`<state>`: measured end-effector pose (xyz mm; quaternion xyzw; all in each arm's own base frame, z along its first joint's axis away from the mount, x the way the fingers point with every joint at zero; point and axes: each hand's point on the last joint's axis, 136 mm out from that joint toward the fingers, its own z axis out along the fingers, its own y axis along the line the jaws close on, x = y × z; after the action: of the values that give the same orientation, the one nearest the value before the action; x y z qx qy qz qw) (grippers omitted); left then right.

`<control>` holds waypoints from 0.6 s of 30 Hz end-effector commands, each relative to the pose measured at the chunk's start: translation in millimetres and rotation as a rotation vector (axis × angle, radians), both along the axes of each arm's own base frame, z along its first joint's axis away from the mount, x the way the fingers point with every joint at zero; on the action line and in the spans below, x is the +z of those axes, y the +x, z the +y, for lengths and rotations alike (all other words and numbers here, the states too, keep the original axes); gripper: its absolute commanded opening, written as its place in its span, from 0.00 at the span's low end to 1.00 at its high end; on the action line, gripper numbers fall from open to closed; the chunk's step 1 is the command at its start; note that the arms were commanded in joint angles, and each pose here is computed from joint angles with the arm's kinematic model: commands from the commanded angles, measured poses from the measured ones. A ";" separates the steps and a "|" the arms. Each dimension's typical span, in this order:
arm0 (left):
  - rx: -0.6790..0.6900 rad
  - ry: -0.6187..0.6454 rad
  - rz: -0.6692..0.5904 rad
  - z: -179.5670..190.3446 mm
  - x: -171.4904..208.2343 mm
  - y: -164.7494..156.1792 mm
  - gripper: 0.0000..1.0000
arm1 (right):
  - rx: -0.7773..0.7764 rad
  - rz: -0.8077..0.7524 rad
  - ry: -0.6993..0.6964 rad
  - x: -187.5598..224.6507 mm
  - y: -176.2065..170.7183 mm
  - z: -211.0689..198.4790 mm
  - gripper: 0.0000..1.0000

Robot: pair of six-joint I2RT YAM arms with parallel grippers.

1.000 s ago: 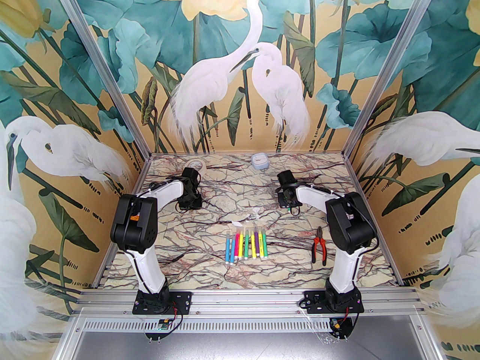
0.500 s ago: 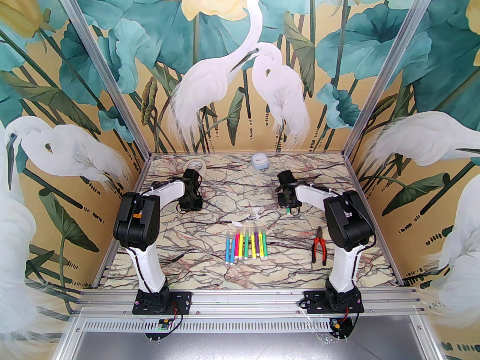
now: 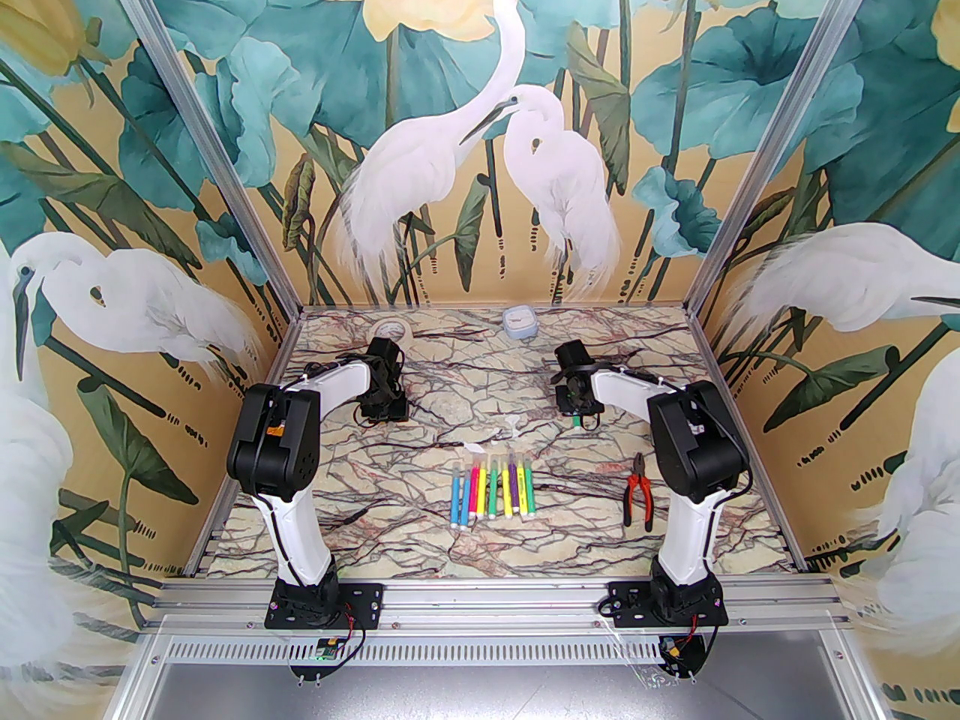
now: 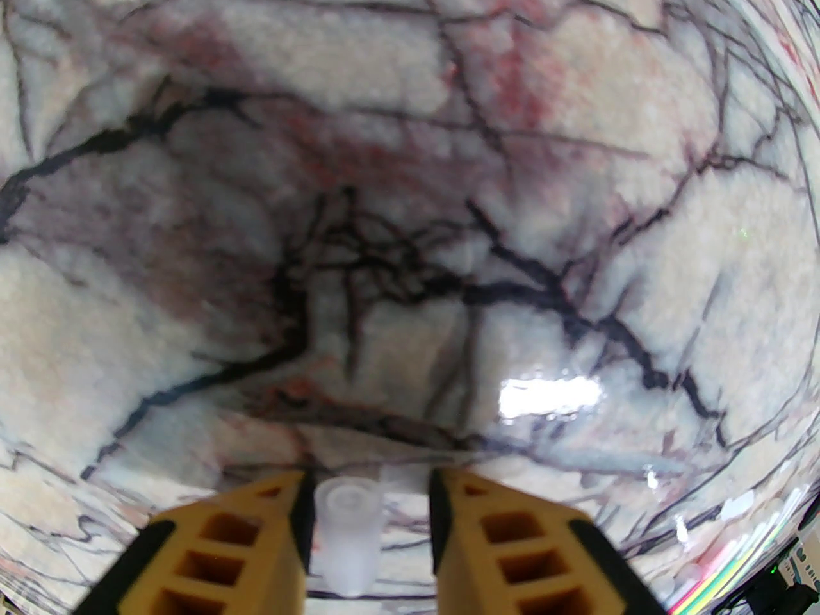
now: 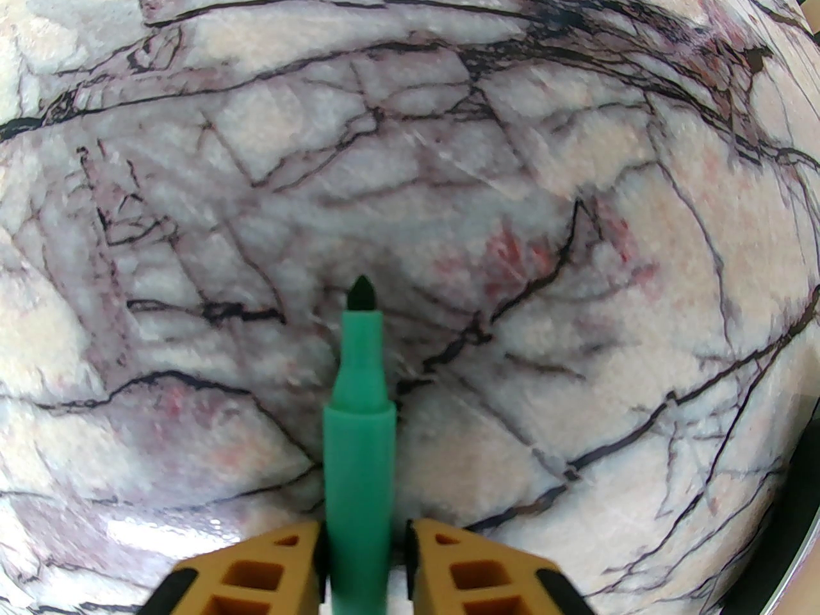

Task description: Open the pen caps

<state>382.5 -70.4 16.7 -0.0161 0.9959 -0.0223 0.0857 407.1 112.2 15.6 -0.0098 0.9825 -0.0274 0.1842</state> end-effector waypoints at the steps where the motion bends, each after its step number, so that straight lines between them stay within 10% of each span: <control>1: -0.002 0.012 0.015 3.2 -8.8 -1.9 0.40 | -0.005 -0.009 0.015 12.5 -1.5 0.4 0.30; 18: -0.033 -0.119 -0.196 -15.6 72.0 8.5 0.58 | 0.073 -0.169 0.105 89.1 -12.1 10.3 0.53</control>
<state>387.3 -77.3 61.5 -0.0112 0.9883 -0.0516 0.1431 403.6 115.3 92.4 -0.0191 0.9655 0.0078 0.2595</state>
